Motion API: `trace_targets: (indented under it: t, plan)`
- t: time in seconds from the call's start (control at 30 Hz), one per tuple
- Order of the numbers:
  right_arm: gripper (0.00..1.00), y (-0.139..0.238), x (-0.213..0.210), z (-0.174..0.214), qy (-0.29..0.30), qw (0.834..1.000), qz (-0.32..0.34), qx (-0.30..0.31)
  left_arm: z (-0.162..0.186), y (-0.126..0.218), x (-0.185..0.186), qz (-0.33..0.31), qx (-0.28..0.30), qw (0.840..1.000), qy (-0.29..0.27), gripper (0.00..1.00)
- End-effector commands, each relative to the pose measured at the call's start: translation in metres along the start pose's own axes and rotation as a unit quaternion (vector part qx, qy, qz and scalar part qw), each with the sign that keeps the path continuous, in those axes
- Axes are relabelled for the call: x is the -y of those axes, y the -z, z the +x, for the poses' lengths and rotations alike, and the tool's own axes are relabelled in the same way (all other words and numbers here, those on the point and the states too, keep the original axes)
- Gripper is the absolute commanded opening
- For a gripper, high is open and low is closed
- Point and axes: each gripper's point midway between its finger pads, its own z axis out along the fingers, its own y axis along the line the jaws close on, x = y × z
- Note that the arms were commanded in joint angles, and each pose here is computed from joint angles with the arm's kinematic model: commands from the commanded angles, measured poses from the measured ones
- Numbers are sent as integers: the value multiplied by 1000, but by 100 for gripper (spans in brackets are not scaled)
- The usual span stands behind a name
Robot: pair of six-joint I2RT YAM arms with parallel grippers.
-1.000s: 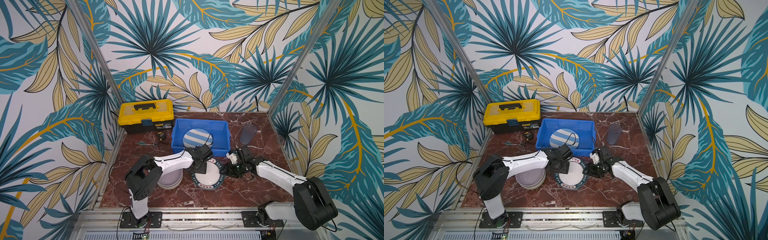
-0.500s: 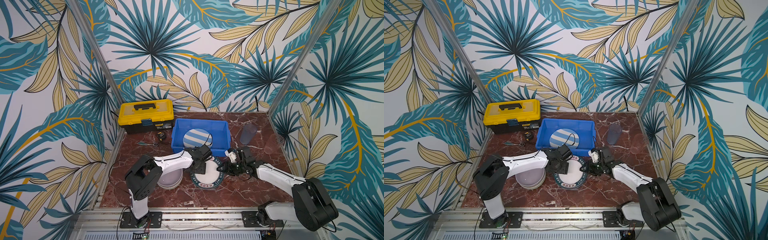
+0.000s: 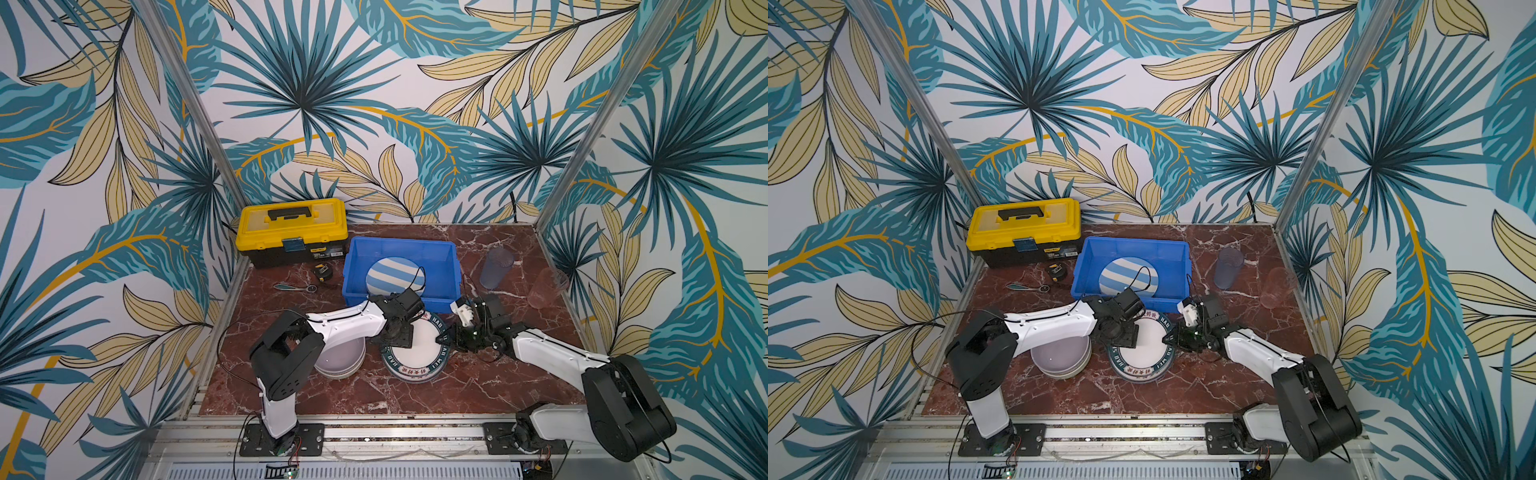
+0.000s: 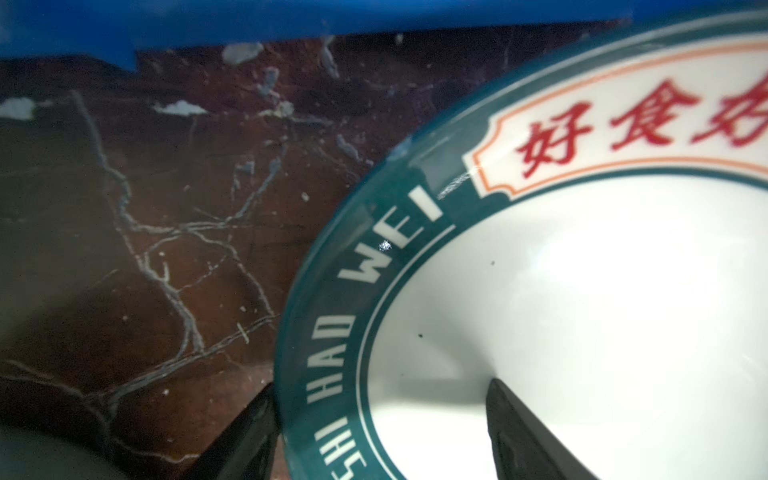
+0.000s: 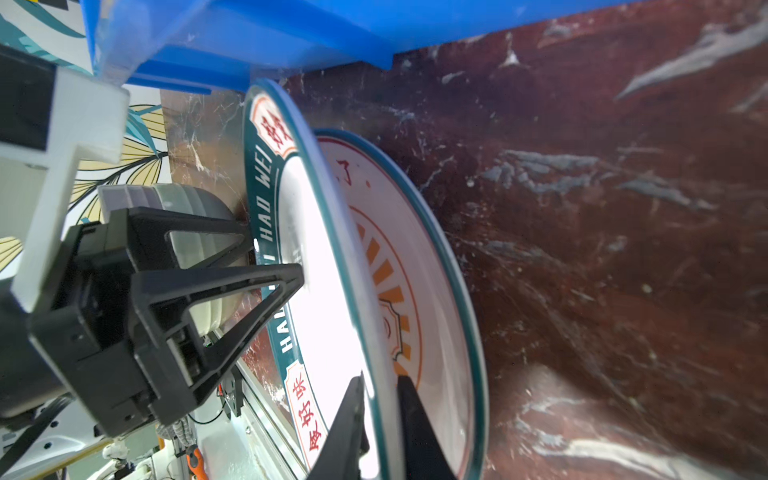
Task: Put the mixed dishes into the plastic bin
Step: 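Pinch the top green-rimmed plate edge with the right gripper while left steadies stack, then lift the green-rimmed plate with the right gripper over the blue bin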
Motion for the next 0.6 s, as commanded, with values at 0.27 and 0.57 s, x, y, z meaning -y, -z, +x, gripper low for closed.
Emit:
trace_targets:
  t: [0.27, 0.57]
  plan:
    - [0, 18, -38, 2, 51, 997, -51, -15, -22, 61, 32, 92, 79, 992, -17, 83]
    - [0, 43, -70, 4, 78, 993, -91, -18, -44, 142, 20, 126, 173, 977, -6, 89]
